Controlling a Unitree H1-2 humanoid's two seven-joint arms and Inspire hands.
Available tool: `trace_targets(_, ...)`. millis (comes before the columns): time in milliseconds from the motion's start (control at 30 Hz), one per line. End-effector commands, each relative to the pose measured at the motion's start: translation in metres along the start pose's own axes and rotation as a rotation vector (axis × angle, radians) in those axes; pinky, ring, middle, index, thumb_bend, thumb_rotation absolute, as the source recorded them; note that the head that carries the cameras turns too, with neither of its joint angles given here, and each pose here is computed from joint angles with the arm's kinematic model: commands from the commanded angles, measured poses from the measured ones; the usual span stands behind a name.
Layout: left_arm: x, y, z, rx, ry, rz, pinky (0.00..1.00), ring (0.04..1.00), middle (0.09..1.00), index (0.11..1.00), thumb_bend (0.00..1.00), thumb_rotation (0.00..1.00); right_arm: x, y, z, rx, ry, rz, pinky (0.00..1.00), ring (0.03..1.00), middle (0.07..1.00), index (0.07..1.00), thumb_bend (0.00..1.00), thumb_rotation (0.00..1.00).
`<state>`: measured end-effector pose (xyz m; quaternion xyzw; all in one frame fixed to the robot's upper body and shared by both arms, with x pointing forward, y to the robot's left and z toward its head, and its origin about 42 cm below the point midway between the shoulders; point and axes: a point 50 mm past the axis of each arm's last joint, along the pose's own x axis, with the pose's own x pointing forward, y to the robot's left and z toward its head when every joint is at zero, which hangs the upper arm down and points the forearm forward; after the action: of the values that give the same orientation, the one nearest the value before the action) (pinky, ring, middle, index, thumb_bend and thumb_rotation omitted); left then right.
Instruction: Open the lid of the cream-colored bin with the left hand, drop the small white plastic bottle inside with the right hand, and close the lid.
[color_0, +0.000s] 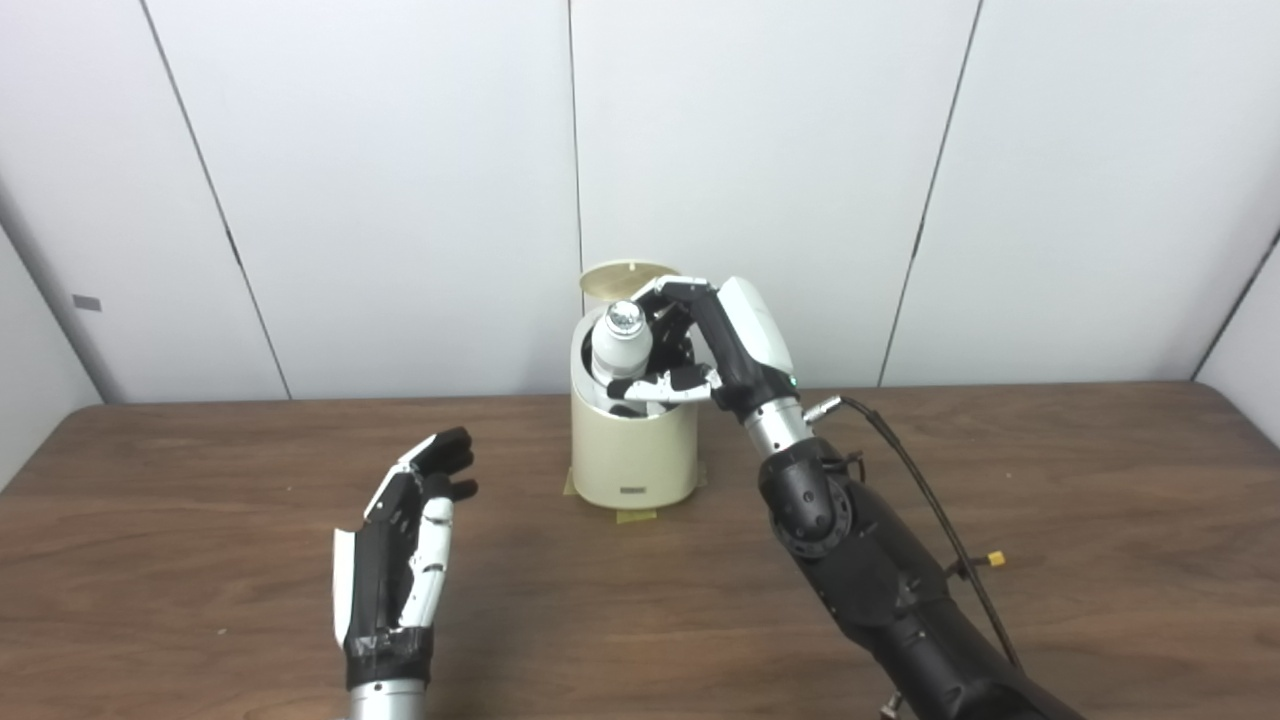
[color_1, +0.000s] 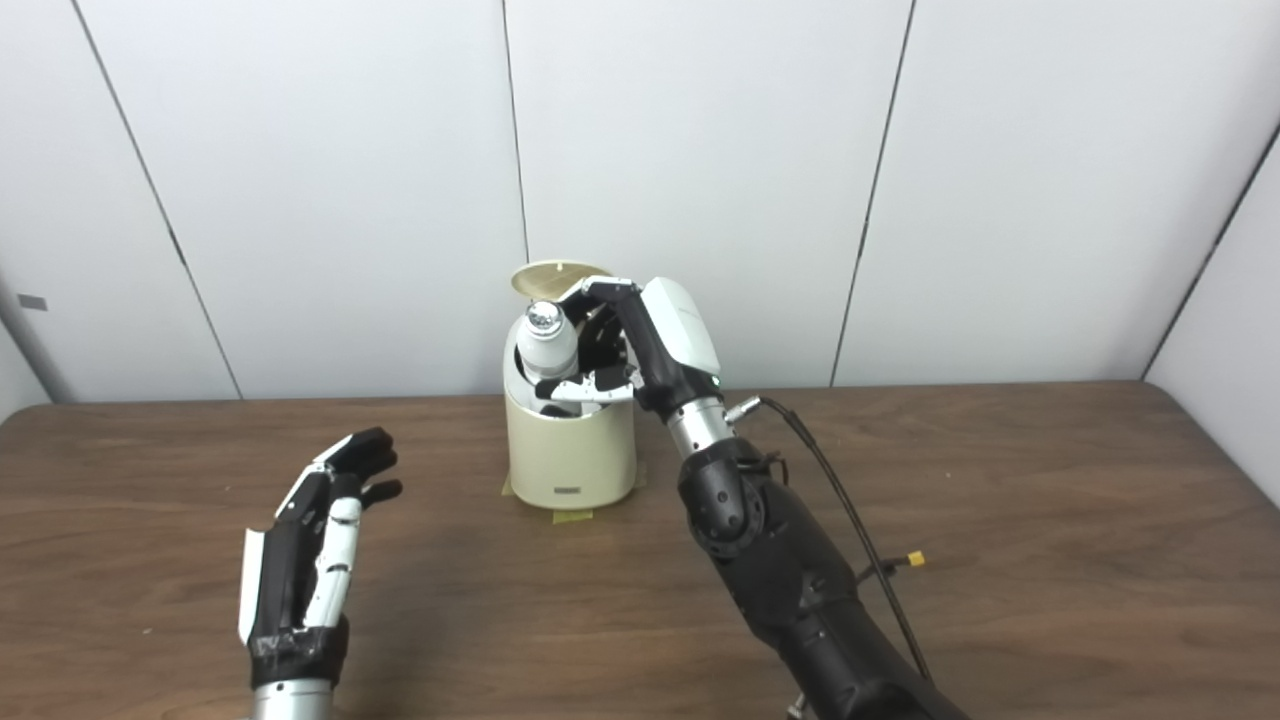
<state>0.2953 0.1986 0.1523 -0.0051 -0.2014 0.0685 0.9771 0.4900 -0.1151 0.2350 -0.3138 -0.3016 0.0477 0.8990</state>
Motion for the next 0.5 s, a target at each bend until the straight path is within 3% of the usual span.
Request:
trace_targets(0,0.0123,-0.0057,0.0165,-0.014,-0.092,-0.002,0.71,0.788,0.792,0.771,0.30,0.68,0.0197,-0.0162,0.0152,-0.003,-0.053,-0.043,0.40,0.470,0.534,0.487,0.52,0.15)
trace_targets(467,0.0122,-0.0068,0.0163,-0.016,-0.089,-0.003,0.71,0.784,0.791,0.771,0.31,0.67,0.0192,-0.0168,0.0153,-0.004,-0.051,-0.043,0.41,0.475,0.538,0.487,0.52,0.15)
